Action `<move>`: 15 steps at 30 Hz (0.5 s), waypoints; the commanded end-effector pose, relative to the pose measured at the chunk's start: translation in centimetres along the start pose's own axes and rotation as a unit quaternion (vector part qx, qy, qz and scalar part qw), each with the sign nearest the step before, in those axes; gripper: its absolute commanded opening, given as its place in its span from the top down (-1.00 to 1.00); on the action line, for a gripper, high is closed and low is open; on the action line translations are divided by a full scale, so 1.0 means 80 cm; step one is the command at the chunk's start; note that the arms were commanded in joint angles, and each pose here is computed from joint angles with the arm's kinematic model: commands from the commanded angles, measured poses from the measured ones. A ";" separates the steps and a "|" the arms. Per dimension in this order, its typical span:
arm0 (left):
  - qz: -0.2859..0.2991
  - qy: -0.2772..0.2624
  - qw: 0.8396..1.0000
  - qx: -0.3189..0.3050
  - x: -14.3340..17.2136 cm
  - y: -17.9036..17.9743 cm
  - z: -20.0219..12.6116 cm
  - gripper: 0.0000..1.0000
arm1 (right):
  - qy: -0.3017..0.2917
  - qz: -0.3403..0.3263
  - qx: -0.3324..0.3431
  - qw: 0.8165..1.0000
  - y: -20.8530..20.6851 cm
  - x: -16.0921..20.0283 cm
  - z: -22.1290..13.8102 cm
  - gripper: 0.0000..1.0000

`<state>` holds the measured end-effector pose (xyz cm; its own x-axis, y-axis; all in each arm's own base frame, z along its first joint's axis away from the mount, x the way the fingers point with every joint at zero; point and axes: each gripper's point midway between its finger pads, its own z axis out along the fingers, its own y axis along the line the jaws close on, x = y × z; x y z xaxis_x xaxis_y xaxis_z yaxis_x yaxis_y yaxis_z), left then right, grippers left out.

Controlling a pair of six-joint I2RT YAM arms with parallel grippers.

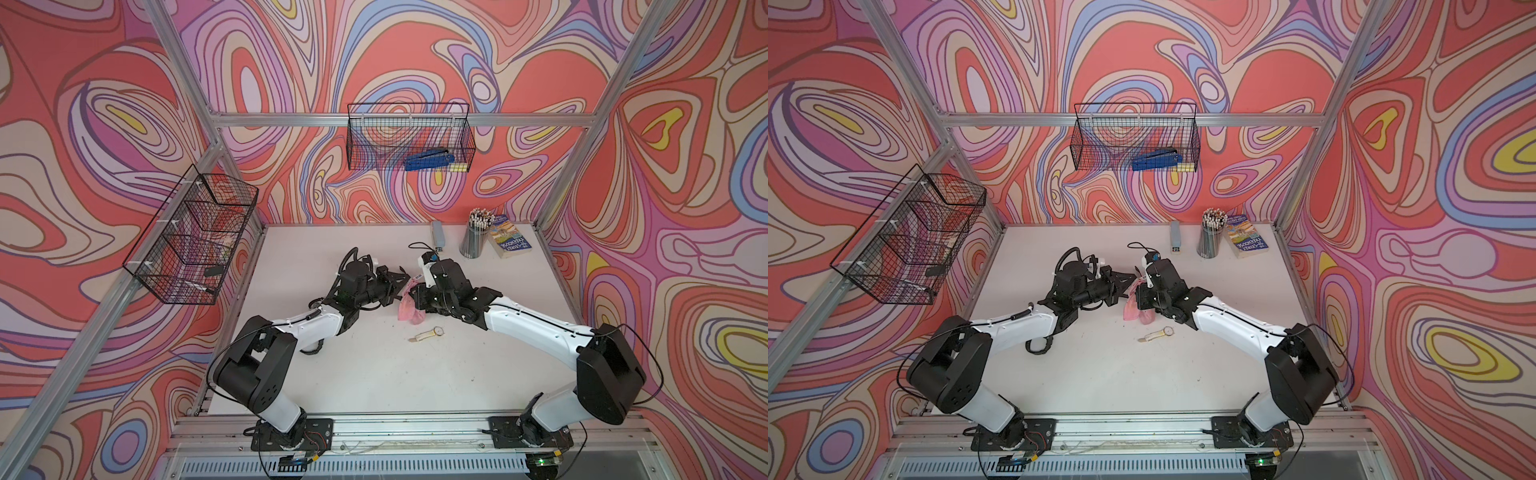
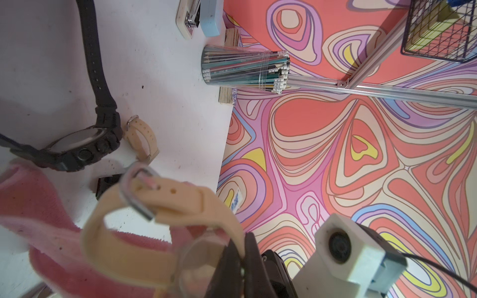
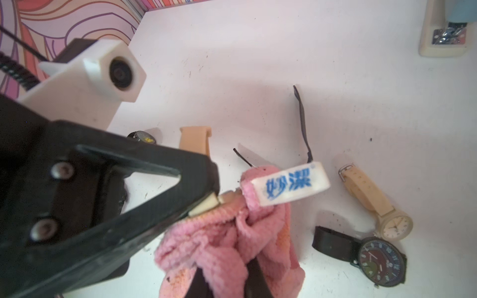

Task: Wipe the watch dial
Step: Wipe the dirt from the watch dial.

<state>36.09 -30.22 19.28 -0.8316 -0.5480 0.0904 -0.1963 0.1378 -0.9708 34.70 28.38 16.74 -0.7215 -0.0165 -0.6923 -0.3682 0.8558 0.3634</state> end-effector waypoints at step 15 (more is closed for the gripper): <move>-0.024 0.095 0.995 -0.026 0.059 0.025 0.012 1.00 | -0.091 0.008 -0.091 0.992 0.049 -0.070 -0.011 1.00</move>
<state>36.03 -30.12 18.69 -0.8229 -0.5582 0.1058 -0.2157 0.1346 -0.9671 35.92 28.03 15.59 -0.7467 0.0063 -0.6651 -0.3386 0.8571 0.3883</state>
